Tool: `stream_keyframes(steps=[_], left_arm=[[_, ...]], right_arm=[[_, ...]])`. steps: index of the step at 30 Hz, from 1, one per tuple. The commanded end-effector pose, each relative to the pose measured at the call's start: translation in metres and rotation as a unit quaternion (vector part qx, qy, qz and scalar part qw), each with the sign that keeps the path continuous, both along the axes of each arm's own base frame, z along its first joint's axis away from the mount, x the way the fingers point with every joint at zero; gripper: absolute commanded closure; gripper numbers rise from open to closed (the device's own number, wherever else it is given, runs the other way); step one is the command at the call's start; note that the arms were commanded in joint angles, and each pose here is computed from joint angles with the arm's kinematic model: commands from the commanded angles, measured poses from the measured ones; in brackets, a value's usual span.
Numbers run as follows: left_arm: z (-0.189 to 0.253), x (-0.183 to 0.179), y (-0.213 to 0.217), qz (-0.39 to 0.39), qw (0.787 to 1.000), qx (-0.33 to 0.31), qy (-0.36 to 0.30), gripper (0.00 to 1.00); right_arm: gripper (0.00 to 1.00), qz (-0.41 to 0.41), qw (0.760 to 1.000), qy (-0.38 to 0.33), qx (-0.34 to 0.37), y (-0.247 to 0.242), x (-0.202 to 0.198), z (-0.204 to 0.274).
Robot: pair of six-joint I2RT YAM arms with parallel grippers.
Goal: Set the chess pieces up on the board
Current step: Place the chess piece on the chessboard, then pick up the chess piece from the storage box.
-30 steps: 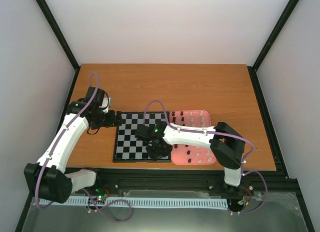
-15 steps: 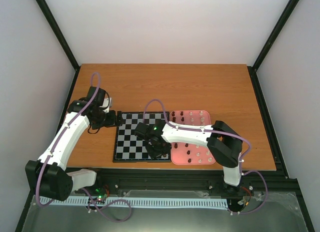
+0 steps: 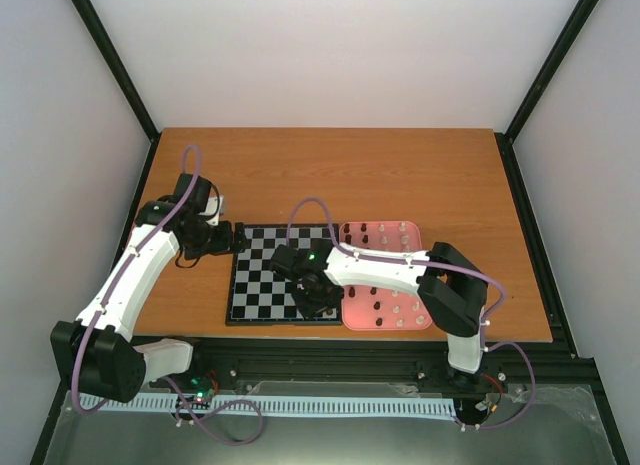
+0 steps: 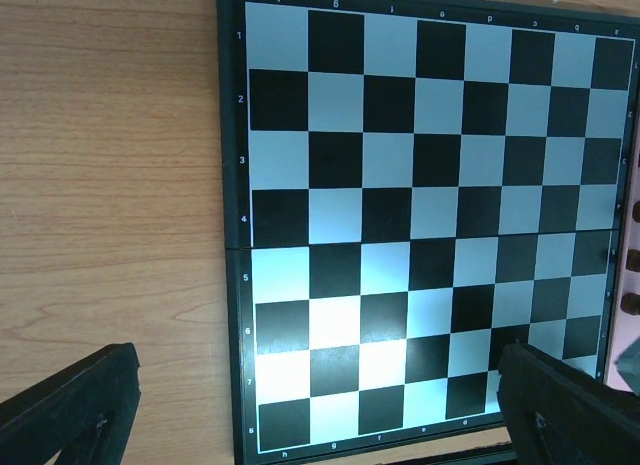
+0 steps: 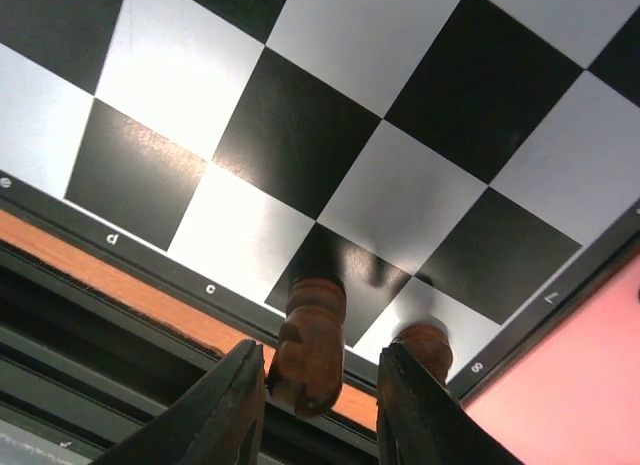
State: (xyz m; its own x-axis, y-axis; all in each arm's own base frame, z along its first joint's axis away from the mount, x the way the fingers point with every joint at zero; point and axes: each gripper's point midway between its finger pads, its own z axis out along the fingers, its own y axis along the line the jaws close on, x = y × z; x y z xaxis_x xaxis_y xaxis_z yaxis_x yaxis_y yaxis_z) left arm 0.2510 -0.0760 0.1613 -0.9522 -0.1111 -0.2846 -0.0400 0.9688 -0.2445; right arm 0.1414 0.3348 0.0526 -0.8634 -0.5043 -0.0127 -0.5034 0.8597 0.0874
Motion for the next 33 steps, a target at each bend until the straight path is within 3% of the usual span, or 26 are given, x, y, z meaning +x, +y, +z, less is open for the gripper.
stream_keyframes(steps=[1,10,14,23,33], left_arm=[[0.003,0.003,-0.003,-0.004,1.0,-0.005,-0.006,0.0],[0.003,0.002,-0.003,-0.004,1.0,-0.005,-0.007,0.0],[0.004,0.002,-0.003,-0.004,1.0,-0.005,-0.007,0.0],[0.003,0.003,-0.003,-0.005,1.0,-0.003,-0.005,0.0],[0.0,0.005,-0.002,-0.005,1.0,0.001,-0.001,0.0]], right_arm=[[0.67,-0.012,0.999,-0.026,0.028,0.0,0.006,0.036],[0.61,-0.064,0.996,-0.064,0.007,-0.037,0.022,0.058],[0.5,-0.097,0.993,-0.06,-0.011,-0.065,0.03,0.046],[0.5,-0.112,0.992,-0.044,-0.025,-0.091,0.046,0.018],[0.52,-0.094,0.995,-0.028,-0.021,-0.087,0.053,-0.004]])
